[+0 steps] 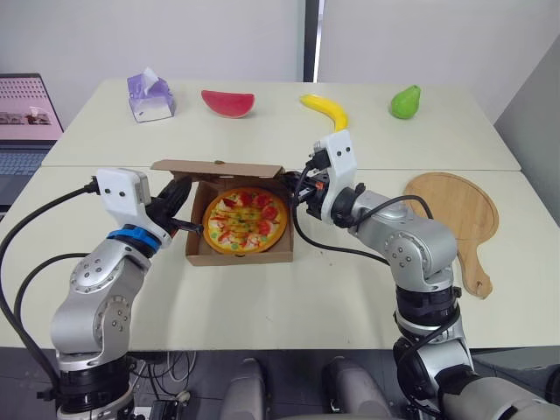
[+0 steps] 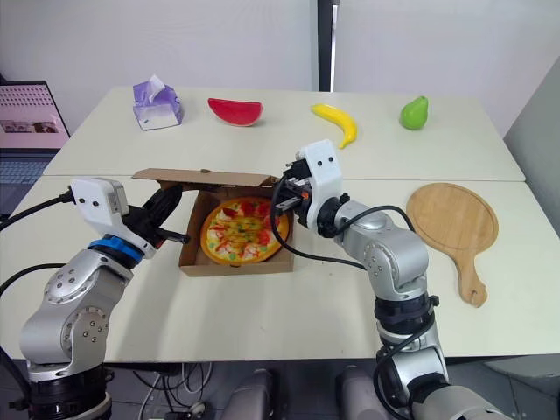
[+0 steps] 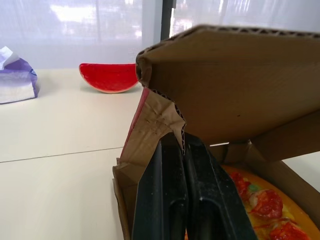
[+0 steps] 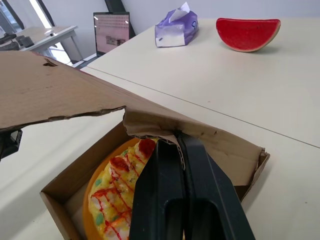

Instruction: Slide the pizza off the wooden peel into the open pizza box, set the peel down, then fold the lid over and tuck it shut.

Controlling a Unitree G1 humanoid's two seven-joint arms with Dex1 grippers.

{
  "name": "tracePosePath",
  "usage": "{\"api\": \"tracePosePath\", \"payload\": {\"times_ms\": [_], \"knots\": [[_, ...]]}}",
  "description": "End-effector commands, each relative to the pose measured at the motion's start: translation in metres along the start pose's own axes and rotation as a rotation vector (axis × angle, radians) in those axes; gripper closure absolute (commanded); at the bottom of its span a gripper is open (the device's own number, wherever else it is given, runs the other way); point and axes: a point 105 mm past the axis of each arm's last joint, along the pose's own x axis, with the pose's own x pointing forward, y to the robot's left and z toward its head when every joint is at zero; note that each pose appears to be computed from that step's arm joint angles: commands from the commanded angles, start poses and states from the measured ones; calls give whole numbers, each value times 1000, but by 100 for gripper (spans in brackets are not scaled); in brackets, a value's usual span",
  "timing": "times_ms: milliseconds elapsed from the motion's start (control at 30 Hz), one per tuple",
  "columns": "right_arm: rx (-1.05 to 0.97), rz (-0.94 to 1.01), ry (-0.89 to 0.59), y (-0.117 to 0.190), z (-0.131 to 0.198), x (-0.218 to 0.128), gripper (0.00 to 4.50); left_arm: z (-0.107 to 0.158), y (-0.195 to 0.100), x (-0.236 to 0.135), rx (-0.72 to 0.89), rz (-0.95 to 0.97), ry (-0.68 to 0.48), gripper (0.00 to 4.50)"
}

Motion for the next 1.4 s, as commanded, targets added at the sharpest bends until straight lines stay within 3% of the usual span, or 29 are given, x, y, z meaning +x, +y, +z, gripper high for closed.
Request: {"api": "tracePosePath", "payload": {"times_ms": [33, 633, 1000, 1267, 1400], "knots": [[-18, 62, -17, 15, 6, 3, 448, 22, 0, -4, 54, -11, -57, 450], [-33, 75, -45, 16, 15, 7, 448, 26, 31, -32, 176, 263, -42, 450], [-23, 116, 20, 21, 0, 2, 448, 6, 15, -40, 90, 200, 17, 450], [-11, 176, 73, 28, -14, -7, 448, 3, 20, -45, 94, 221, 29, 450], [-21, 202, 69, 27, -12, -11, 320, 3, 22, -44, 99, 225, 29, 450]]}}
